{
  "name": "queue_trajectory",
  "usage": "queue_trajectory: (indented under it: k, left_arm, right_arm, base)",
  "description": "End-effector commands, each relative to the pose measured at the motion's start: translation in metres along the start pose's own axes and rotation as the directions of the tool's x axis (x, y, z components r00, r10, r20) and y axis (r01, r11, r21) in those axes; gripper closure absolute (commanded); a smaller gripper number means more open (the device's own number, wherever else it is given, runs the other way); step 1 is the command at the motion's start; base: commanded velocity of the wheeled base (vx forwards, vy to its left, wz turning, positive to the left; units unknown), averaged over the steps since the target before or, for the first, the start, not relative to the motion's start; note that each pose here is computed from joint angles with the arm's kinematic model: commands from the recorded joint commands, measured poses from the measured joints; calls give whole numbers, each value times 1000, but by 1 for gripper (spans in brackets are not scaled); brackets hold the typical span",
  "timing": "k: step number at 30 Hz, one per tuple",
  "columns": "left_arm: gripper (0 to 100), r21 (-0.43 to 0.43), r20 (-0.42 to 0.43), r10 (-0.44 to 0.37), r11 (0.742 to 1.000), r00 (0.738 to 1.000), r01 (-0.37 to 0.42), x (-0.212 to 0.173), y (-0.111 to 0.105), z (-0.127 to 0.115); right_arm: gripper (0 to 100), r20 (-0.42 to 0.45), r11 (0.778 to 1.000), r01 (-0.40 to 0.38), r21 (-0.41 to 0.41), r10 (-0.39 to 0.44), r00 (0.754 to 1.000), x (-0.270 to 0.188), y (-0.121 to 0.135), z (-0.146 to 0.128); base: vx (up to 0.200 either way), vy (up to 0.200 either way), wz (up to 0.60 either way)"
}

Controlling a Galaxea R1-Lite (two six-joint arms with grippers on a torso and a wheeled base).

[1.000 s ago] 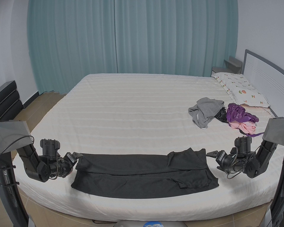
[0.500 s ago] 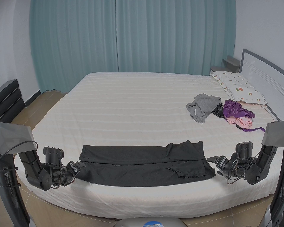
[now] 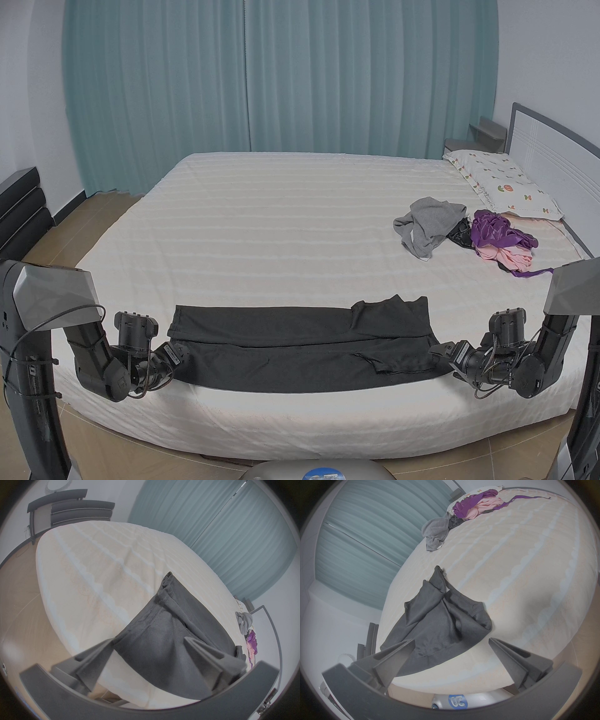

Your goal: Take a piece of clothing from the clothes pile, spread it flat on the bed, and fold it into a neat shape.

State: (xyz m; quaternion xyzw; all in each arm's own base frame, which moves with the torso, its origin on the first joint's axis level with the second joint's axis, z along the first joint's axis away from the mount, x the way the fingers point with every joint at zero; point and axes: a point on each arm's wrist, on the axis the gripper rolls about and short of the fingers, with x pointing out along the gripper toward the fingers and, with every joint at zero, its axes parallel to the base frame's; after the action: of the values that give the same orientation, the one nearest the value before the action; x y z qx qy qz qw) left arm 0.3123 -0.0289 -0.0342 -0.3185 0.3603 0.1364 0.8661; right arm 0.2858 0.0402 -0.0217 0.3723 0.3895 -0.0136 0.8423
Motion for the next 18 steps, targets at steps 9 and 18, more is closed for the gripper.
queue_trajectory:
  k: [9,18]
  left_arm:
    - [100,-1,14,22,1000,1000,-22,13,-1,-2]
    - [100,-17,17,23,1000,1000,-22,11,1,0]
  right_arm:
    - [0,-16,997,59,-45,-60,998,22,2,-17]
    - [0,0,995,76,-63,-76,997,45,17,-10]
  base:
    - [0,0,0]
    - [0,0,0]
